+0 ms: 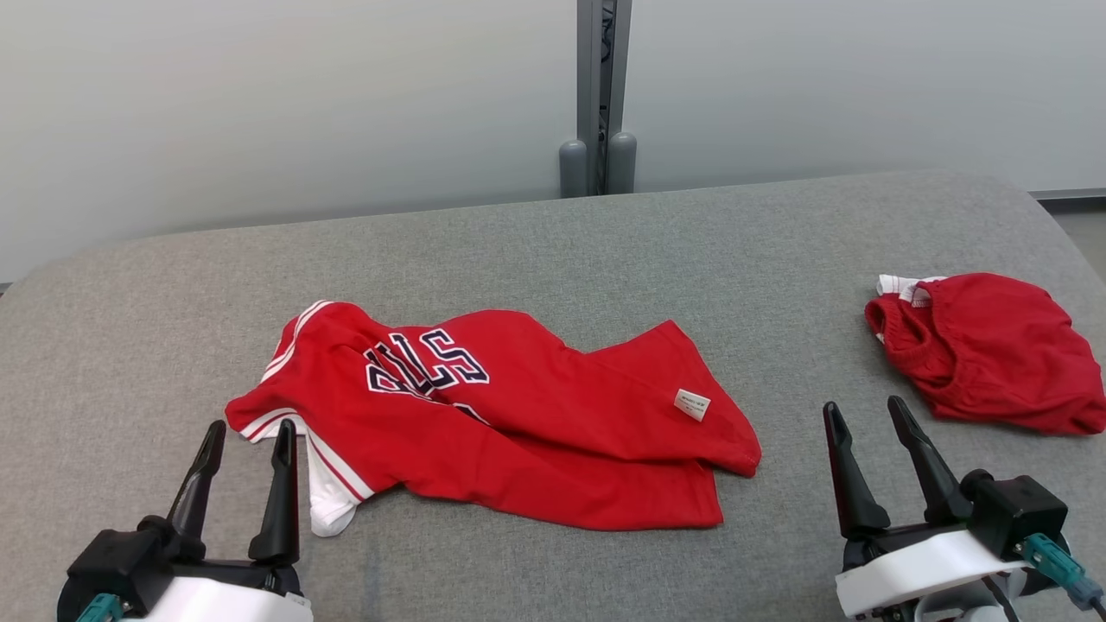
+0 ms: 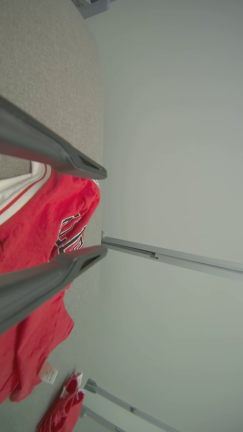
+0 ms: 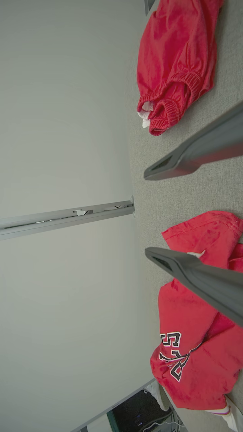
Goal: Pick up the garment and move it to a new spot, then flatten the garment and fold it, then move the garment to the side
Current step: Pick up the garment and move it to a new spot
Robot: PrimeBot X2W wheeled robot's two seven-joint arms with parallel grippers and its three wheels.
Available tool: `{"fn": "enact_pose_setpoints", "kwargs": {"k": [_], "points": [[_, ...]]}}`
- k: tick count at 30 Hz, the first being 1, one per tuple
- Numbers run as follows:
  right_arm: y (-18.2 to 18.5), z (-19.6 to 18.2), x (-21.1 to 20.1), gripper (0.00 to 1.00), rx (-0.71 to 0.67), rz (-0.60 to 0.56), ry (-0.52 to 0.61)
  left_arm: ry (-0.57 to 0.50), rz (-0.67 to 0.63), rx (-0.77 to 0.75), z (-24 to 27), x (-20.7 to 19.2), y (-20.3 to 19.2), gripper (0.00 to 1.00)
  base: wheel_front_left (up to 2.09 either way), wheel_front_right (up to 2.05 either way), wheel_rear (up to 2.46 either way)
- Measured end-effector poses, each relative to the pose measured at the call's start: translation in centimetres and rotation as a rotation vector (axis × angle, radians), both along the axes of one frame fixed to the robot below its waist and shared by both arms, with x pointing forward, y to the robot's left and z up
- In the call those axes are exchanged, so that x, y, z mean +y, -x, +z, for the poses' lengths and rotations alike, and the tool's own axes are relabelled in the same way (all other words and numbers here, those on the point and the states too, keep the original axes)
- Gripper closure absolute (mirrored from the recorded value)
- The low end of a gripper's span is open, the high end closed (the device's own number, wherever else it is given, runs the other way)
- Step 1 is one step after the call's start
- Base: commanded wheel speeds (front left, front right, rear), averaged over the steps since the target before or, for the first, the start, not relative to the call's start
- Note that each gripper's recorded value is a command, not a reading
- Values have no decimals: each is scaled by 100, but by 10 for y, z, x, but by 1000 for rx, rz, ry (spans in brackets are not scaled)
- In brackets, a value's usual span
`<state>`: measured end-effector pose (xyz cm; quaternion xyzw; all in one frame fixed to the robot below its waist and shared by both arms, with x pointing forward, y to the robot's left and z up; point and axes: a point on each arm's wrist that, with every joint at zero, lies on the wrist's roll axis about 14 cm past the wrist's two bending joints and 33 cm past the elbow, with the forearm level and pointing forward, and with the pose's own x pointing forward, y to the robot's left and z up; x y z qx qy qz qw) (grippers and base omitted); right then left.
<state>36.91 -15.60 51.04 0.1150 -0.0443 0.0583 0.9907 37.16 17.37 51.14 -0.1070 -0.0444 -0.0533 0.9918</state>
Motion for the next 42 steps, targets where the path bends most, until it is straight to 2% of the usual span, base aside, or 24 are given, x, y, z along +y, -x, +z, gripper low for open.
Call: {"fn": "enact_pose_setpoints", "kwargs": {"k": [42], "points": [[-2, 0, 4, 0, 0, 21, 13, 7, -4, 29, -12, -7, 2, 0, 0, 0, 0]]}}
